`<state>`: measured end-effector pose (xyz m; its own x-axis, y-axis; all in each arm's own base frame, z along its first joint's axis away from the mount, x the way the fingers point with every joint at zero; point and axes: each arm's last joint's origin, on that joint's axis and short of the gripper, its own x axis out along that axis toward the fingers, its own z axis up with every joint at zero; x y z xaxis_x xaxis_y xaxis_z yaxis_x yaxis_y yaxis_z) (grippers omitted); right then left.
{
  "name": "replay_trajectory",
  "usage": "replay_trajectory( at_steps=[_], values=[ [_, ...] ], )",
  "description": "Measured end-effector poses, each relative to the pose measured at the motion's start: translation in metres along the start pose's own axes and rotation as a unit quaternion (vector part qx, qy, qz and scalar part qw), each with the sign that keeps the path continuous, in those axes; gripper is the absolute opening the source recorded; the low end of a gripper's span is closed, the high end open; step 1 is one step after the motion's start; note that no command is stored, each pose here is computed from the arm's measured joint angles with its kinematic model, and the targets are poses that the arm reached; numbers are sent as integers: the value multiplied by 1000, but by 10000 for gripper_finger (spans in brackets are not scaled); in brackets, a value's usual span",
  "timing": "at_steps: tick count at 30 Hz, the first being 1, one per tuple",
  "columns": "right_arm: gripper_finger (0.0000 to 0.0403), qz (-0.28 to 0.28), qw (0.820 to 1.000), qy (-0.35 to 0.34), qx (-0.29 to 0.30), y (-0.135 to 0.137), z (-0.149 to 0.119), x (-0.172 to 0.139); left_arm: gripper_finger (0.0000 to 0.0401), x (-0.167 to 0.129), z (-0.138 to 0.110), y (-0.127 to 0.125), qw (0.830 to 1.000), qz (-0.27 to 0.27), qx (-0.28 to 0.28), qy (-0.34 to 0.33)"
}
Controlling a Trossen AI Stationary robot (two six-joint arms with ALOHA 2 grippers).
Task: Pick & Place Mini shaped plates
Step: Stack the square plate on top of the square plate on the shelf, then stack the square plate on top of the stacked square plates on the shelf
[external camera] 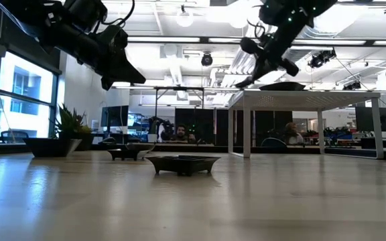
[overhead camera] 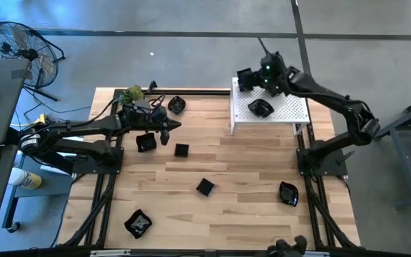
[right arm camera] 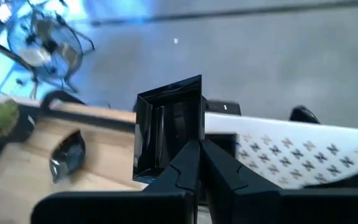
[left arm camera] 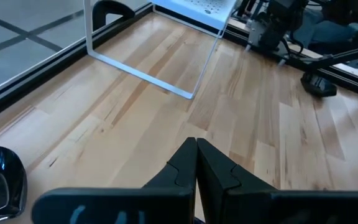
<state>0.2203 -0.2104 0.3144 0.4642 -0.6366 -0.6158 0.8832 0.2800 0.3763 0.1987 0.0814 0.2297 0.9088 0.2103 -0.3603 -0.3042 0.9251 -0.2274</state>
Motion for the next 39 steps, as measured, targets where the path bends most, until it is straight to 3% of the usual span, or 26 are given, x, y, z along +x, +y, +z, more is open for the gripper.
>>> replay_trajectory(
  at_steps=[10, 20, 31, 35, 39],
  values=[
    [9, 25, 999, 44, 10, -23, 10, 9, 0, 0, 0, 0, 1000, 2, 1, 0],
    [13, 38, 996, 76, 19, -26, 7, 21, 0, 0, 0, 0, 1000, 1, 1, 0],
    [102, 35, 996, 81, 15, -27, 6, 16, 0, 0, 0, 0, 1000, -9, -3, 3],
    [102, 77, 994, 73, -19, -23, 10, 1, 0, 0, -1, -1, 1000, -15, -12, 7],
    [70, 121, 984, 62, -117, -7, 1, -26, 0, 0, -1, -1, 1000, -16, -18, 8]
  ],
)
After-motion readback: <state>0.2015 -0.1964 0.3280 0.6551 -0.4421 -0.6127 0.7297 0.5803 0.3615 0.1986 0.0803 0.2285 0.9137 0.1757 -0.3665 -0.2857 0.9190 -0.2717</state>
